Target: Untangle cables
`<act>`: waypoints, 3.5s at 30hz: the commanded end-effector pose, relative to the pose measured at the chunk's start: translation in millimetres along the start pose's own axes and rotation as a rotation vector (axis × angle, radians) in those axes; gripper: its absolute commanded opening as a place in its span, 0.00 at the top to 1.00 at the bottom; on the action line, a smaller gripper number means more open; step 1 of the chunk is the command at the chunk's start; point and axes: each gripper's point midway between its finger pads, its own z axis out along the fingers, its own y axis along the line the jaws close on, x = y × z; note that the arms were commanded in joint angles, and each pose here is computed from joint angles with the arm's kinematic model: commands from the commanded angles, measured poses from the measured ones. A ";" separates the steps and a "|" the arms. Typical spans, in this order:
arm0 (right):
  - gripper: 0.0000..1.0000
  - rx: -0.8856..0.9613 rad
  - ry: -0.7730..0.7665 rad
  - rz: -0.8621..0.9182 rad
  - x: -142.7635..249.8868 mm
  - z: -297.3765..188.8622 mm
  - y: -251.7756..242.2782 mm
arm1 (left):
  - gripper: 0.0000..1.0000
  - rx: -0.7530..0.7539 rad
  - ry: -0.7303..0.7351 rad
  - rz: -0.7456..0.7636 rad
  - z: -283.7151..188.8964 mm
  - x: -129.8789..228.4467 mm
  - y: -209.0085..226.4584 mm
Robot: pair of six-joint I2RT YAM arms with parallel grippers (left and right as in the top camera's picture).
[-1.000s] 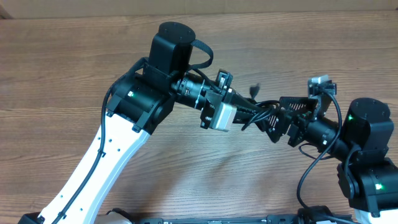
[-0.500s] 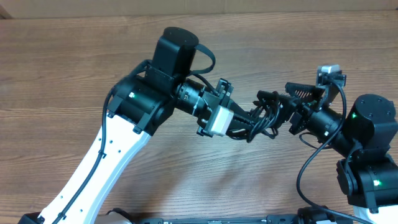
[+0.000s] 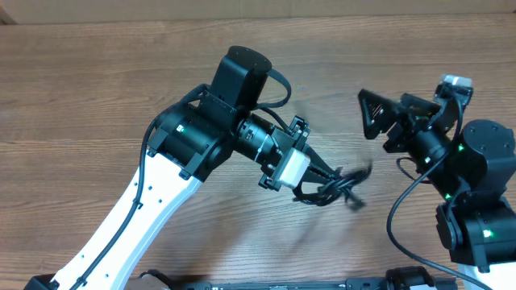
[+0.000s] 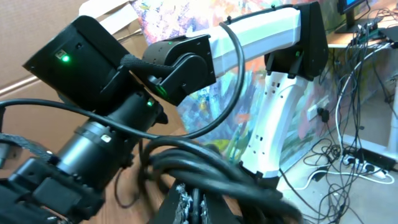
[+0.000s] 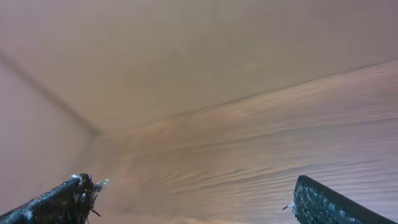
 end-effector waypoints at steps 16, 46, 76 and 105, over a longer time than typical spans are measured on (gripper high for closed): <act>0.00 0.058 0.225 -0.061 55.9 -13.9 -18.1 | 0.96 -0.165 0.144 0.000 -28.7 11.9 24.8; 0.00 -0.457 0.316 -0.169 73.5 -47.3 67.2 | 0.96 -0.223 0.093 0.014 -63.0 4.0 35.4; 0.00 -0.516 0.220 -0.203 51.1 -46.9 81.7 | 0.96 -0.274 0.138 -0.022 -70.1 12.1 43.6; 0.00 -0.657 0.279 -0.231 64.6 -61.8 98.1 | 0.96 -0.211 0.079 0.052 -46.4 -8.1 44.1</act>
